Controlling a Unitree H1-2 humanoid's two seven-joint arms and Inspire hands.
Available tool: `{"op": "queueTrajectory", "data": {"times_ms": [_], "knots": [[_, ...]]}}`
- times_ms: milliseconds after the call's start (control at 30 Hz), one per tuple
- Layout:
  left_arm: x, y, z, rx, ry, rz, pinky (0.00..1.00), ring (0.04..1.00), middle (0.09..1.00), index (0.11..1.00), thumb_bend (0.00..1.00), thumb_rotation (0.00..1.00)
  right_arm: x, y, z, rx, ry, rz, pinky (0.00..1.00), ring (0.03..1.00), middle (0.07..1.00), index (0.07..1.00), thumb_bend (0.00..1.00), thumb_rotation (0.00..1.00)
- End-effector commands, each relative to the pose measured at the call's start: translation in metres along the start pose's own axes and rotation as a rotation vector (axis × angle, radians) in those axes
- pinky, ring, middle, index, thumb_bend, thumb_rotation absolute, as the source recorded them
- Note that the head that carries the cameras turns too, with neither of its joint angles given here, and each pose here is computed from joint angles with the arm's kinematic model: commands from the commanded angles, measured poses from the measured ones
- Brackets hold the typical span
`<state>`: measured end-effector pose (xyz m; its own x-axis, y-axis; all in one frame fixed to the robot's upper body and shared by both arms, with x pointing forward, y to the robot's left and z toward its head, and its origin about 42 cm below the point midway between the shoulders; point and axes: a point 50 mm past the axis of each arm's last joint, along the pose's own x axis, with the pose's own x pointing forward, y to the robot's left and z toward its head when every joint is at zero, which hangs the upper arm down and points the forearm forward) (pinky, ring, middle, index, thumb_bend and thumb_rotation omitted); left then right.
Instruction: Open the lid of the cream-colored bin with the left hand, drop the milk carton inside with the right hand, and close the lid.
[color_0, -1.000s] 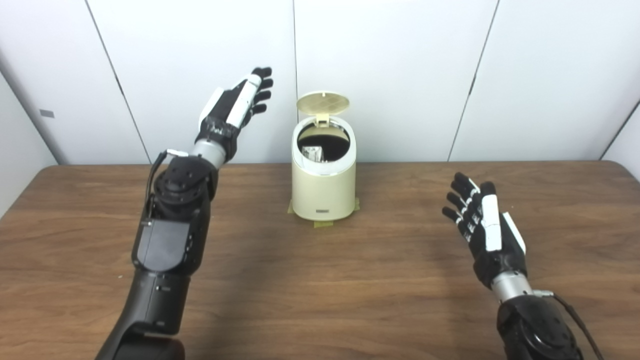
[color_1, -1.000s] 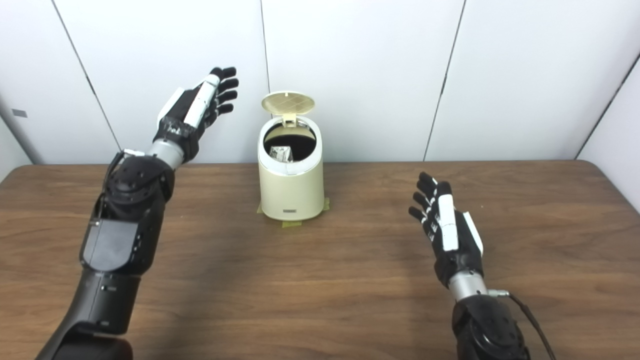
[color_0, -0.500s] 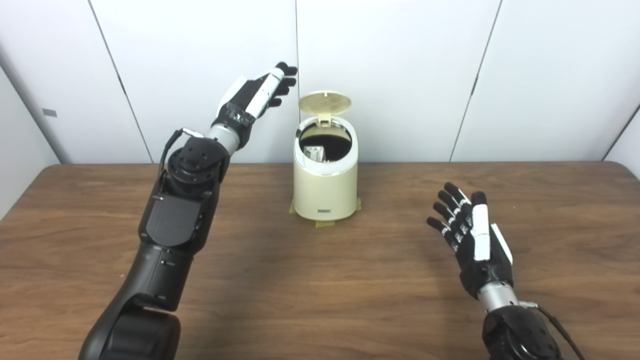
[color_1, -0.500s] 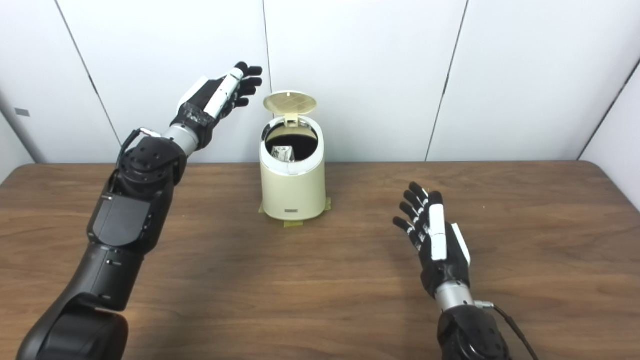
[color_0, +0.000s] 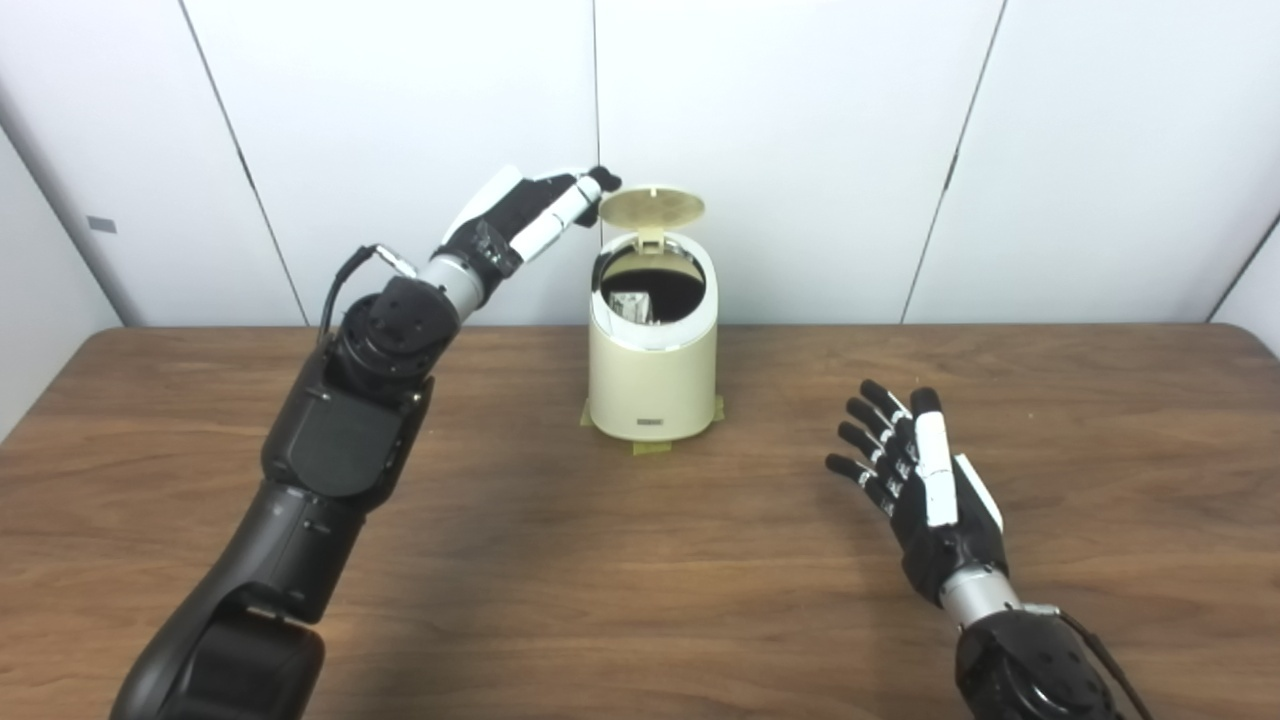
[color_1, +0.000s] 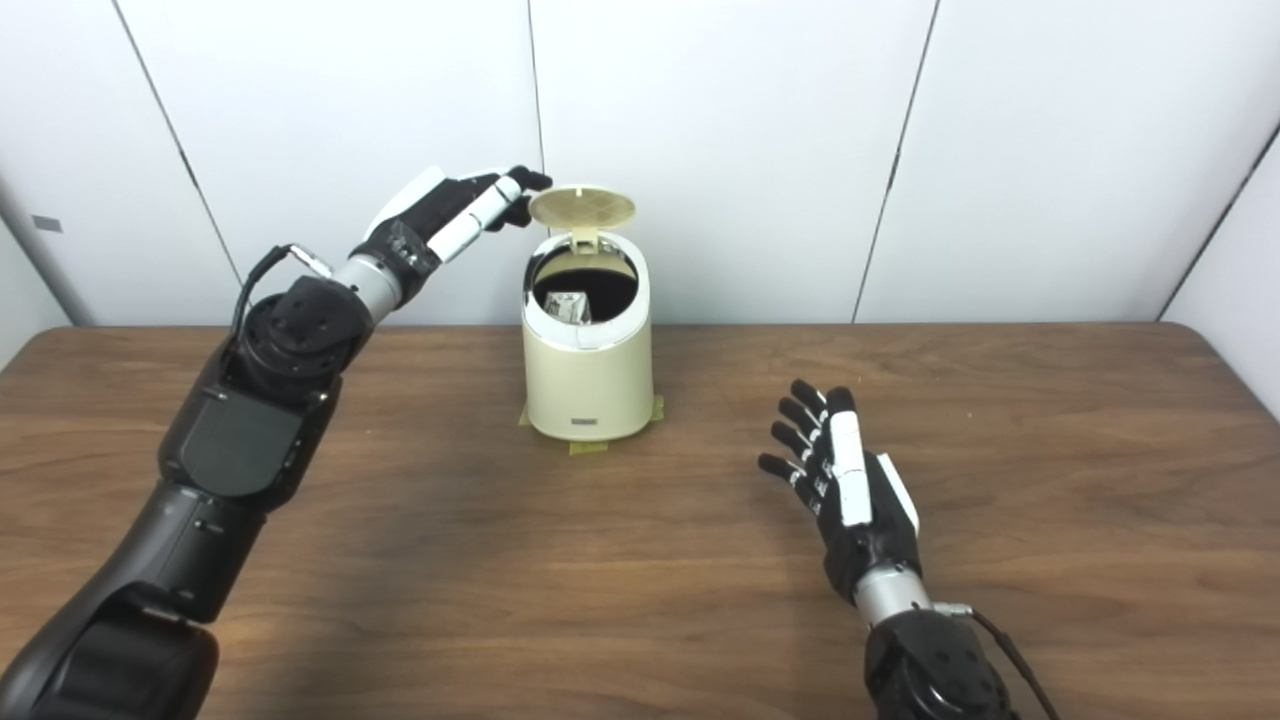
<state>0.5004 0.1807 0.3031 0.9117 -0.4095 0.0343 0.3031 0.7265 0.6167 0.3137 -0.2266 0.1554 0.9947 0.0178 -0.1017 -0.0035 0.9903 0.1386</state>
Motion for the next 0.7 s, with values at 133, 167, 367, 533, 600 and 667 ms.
{"op": "queueTrajectory", "data": {"times_ms": [133,167,367,533,600,667], "knots": [[0.010,0.015,0.045,0.081,-0.147,0.049,1.00,0.838,0.736,0.815,0.46,1.00,0.005,0.013,0.020,0.028,-0.066,0.055,0.82,0.915,0.871,0.952,0.65,1.00],[0.010,0.015,0.046,0.089,-0.152,0.048,1.00,0.841,0.736,0.813,0.46,1.00,0.005,0.013,0.020,0.029,-0.064,0.062,0.83,0.919,0.870,0.956,0.65,1.00],[0.007,0.014,0.052,0.260,-0.195,0.053,0.95,0.854,0.757,0.802,0.47,1.00,0.006,0.015,0.019,0.031,-0.056,0.073,0.83,0.920,0.865,0.978,0.65,1.00],[0.002,0.014,0.058,0.505,-0.242,0.056,0.83,0.825,0.786,0.776,0.44,1.00,0.005,0.015,0.021,0.034,-0.049,0.064,0.85,0.915,0.854,0.990,0.64,1.00],[-0.001,0.014,0.060,0.612,-0.260,0.051,0.81,0.829,0.796,0.776,0.45,1.00,0.005,0.015,0.021,0.033,-0.046,0.062,0.85,0.915,0.854,0.994,0.63,1.00],[-0.004,0.012,0.060,0.679,-0.279,0.049,0.81,0.843,0.806,0.770,0.47,1.00,0.005,0.014,0.021,0.031,-0.046,0.065,0.85,0.916,0.854,0.997,0.64,1.00]]}}
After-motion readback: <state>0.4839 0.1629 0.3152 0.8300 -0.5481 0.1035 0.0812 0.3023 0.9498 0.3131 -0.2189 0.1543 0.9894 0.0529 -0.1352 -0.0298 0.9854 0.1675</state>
